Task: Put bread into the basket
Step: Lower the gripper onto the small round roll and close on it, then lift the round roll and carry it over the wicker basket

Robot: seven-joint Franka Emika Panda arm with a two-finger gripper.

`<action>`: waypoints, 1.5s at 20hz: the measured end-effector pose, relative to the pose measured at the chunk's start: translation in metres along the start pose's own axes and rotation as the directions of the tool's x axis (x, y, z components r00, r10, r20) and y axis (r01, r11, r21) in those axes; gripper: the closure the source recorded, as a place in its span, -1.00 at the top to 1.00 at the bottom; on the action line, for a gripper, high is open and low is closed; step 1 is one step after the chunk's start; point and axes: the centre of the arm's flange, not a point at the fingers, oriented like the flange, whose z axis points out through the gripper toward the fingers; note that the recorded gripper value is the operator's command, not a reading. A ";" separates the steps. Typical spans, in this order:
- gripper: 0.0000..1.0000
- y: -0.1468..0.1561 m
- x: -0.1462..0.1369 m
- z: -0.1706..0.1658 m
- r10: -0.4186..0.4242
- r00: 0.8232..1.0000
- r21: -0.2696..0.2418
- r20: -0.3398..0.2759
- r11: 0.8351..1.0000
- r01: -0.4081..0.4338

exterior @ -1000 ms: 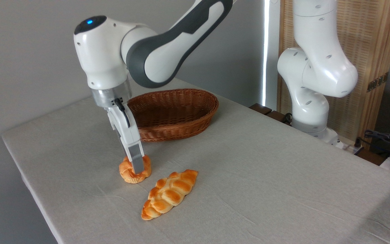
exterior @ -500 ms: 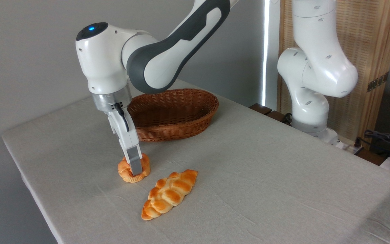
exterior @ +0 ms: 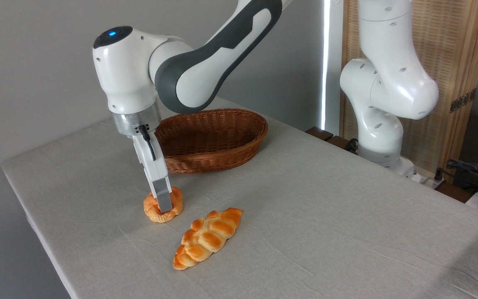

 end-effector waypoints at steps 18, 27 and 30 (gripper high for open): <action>-0.75 0.012 -0.005 -0.086 -0.195 0.950 -0.114 -0.246 0.979 0.171; -0.63 0.099 0.019 -0.093 -0.110 0.988 -0.260 -0.109 0.962 0.079; -0.42 0.134 0.039 -0.081 -0.055 0.995 -0.278 -0.082 0.960 0.030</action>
